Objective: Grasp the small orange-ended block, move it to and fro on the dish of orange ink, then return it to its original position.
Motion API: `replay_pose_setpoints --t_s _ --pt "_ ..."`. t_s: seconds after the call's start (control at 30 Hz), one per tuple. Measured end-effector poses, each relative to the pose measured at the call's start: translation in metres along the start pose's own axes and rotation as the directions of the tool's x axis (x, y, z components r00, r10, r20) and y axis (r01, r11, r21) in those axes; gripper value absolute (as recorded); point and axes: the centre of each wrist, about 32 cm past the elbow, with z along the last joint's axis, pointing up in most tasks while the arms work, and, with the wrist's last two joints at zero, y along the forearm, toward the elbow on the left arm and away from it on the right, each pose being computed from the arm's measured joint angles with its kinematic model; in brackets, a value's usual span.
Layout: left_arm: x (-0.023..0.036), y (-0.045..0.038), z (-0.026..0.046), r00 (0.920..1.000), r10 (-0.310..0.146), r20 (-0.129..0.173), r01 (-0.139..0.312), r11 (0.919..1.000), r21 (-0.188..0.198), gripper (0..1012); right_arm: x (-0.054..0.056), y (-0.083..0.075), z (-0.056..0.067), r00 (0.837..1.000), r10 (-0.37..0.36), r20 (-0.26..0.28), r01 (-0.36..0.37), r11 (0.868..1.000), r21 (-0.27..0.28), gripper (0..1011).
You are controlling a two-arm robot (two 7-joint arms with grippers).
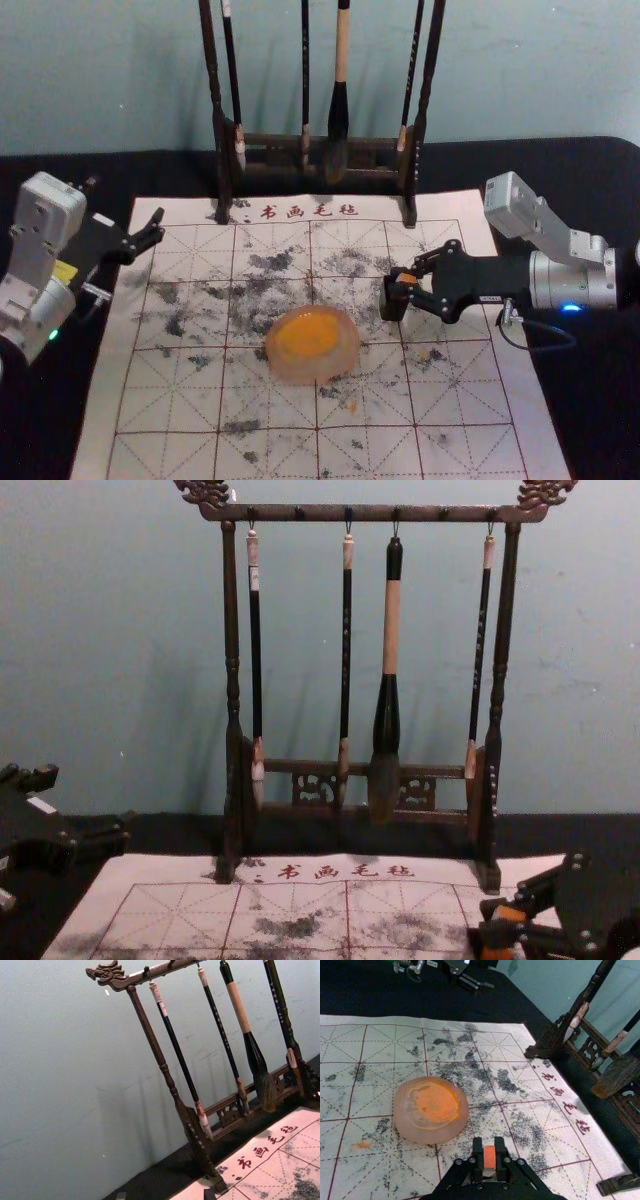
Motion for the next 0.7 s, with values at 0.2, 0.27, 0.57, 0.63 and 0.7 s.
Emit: replay_pose_setpoints --t_s 0.2,0.27,0.57,0.63,0.7 --pt "0.0 0.0 0.0 1.0 0.0 0.0 0.0 1.0 0.0 1001 -0.001 0.0 0.0 1.0 -0.007 -0.007 0.007 1.0 0.002 133" --pt "0.0 0.0 0.0 1.0 0.0 0.0 0.0 1.0 0.0 1001 -0.001 0.0 0.0 1.0 -0.013 -0.013 0.013 1.0 0.005 133" --pt "0.0 0.0 0.0 1.0 0.0 0.0 0.0 1.0 0.0 1001 -0.001 -0.004 0.009 0.998 -0.025 -0.056 0.026 0.999 0.027 133" --pt "0.0 0.0 0.0 1.0 0.0 0.0 0.0 1.0 0.0 1001 -0.001 -0.005 0.013 0.998 -0.024 -0.06 0.026 0.999 0.03 133" --pt "0.0 0.0 0.0 1.0 0.0 0.0 0.0 1.0 0.0 1001 -0.001 -0.007 0.015 0.998 -0.024 -0.061 0.026 0.999 0.031 133"
